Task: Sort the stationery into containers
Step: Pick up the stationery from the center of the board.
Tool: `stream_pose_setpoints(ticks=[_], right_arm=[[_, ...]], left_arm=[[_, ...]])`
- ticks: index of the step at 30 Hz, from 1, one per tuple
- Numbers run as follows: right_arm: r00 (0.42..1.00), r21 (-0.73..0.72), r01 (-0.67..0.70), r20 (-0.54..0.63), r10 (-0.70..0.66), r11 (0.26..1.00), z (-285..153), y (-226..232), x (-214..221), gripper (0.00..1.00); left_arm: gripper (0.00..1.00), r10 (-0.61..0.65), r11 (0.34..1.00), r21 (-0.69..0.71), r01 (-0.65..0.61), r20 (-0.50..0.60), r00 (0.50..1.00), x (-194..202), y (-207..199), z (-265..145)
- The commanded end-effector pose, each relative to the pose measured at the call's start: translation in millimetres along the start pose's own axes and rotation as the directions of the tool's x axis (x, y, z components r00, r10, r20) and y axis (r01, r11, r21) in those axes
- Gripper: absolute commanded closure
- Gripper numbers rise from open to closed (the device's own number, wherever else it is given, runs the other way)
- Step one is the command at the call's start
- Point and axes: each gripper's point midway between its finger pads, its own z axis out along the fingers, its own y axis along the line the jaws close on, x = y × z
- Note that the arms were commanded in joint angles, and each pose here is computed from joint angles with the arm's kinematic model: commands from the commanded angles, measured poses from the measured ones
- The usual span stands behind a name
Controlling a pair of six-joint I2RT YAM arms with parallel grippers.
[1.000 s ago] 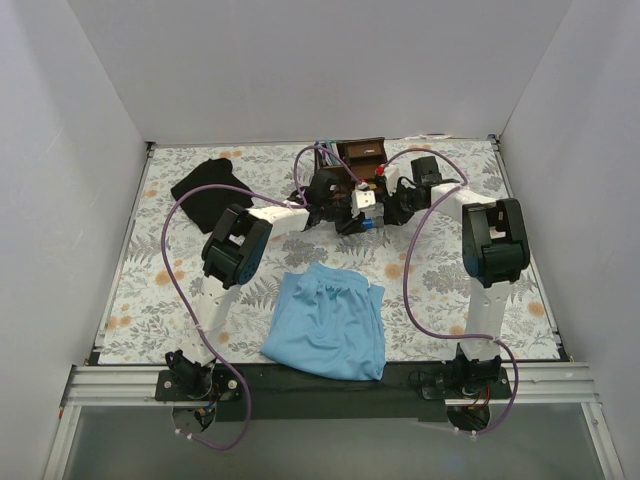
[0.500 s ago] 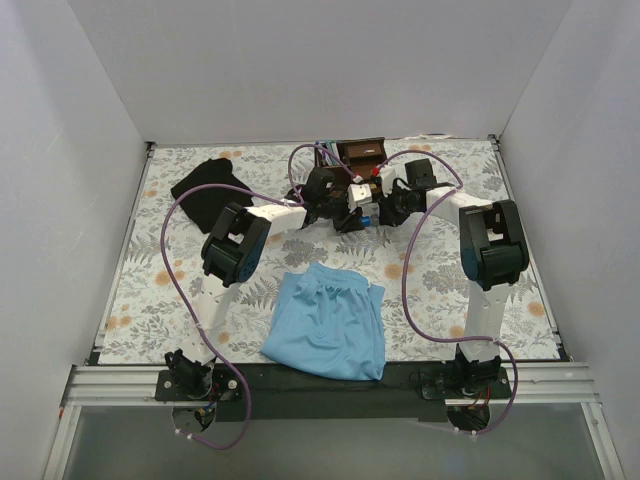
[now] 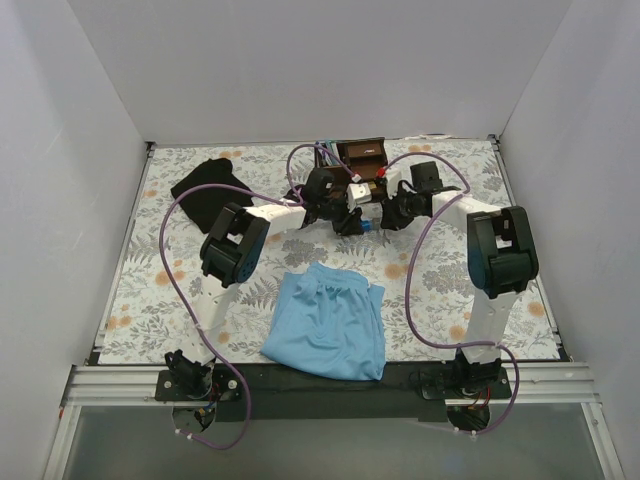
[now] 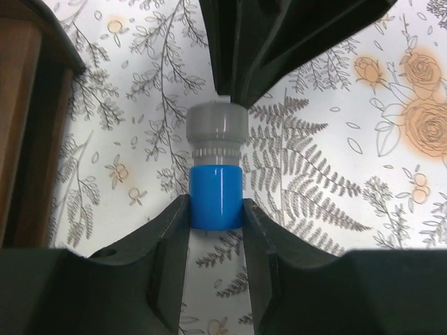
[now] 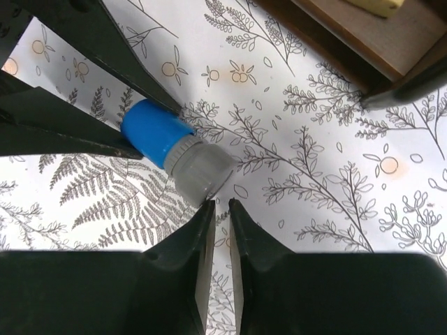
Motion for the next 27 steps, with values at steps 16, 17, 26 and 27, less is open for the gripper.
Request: stream_pose_setpoints(ticks=[16, 17, 26, 27], right_arm=[[0.999, -0.02, -0.046, -0.008, 0.046, 0.999, -73.6, 4.1, -10.1, 0.7], [0.999, -0.022, -0.035, 0.011, 0.035, 0.999, -77.1, 7.8, -18.9, 0.7], [0.986, -0.086, 0.007, 0.164, 0.007, 0.996, -100.3, 37.3, -87.9, 0.69], [0.985, -0.096, 0.025, 0.172, -0.008, 0.995, -100.8, 43.5, -92.1, 0.69]], left_arm=[[1.0, -0.064, 0.997, -0.05, 0.064, -0.006, 0.998, -85.0, -58.4, -90.3], [1.0, -0.067, 0.997, -0.048, 0.067, -0.008, 0.998, -86.8, -60.6, -93.0], [1.0, -0.092, 0.995, -0.039, 0.09, -0.05, 0.995, -85.8, -79.4, -113.1], [1.0, -0.093, 0.995, -0.039, 0.091, -0.057, 0.994, -84.3, -80.9, -113.6]])
